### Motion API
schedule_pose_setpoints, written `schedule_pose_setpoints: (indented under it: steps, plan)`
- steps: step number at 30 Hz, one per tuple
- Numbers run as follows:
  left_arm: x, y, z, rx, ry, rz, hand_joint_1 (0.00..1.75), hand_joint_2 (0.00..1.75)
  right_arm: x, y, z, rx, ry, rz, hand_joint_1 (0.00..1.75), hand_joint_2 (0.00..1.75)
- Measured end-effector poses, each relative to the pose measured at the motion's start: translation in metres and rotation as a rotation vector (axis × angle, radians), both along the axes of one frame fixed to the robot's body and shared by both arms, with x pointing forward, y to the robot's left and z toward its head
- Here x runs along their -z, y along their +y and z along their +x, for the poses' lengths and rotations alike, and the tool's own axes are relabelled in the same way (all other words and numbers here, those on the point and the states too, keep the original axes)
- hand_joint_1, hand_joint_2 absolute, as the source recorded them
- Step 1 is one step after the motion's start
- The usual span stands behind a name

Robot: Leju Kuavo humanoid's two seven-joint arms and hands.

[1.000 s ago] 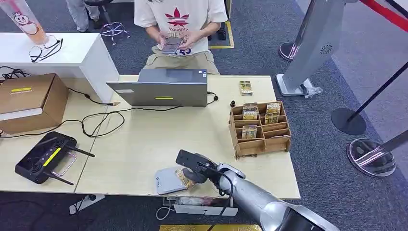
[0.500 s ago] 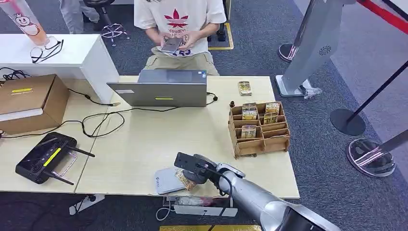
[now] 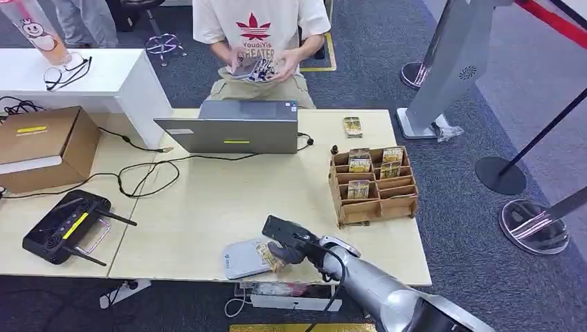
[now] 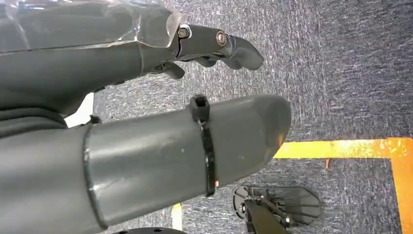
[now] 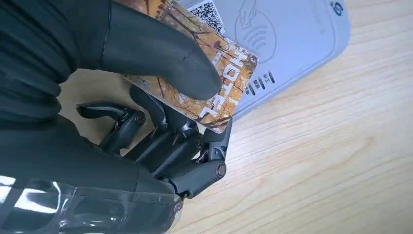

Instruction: Pass the card to the sensor for recognition and then transmit it.

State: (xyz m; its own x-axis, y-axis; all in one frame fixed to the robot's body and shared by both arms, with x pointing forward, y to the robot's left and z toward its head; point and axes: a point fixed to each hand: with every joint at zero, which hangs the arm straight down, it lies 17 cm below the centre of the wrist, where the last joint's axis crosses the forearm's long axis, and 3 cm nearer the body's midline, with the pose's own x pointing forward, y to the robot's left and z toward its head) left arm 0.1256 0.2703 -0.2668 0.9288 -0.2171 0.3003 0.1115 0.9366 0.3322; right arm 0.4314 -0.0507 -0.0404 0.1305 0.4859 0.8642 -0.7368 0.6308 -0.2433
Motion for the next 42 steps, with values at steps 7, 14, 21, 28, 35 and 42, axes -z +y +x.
schedule_pose_setpoints:
  steps: [7,14,21,28,35,42]
  plan:
    - [0.000,0.000,-0.002,-0.013,-0.007,-0.004,0.00,0.00,-0.025,0.001,0.011,0.050,-0.038,0.162,1.75,1.75]
    - [0.001,0.001,-0.006,-0.024,-0.011,-0.006,0.00,0.00,-0.065,0.002,0.030,0.100,-0.112,0.331,1.75,1.75]
    - [0.001,0.001,-0.007,-0.025,-0.013,-0.007,0.00,0.00,-0.093,-0.002,0.046,0.139,-0.171,0.410,1.75,1.75]
    - [0.001,0.001,-0.008,-0.025,-0.014,-0.007,0.00,0.00,-0.102,-0.005,0.050,0.151,-0.193,0.438,1.75,1.75]
    - [0.001,0.001,-0.010,-0.031,-0.011,-0.007,0.00,0.00,-0.150,-0.017,0.068,0.208,-0.324,0.547,1.75,1.75]
    - [0.001,0.001,-0.010,-0.031,-0.008,-0.005,0.00,0.00,-0.232,-0.032,0.078,0.221,-0.501,0.670,1.75,1.75]
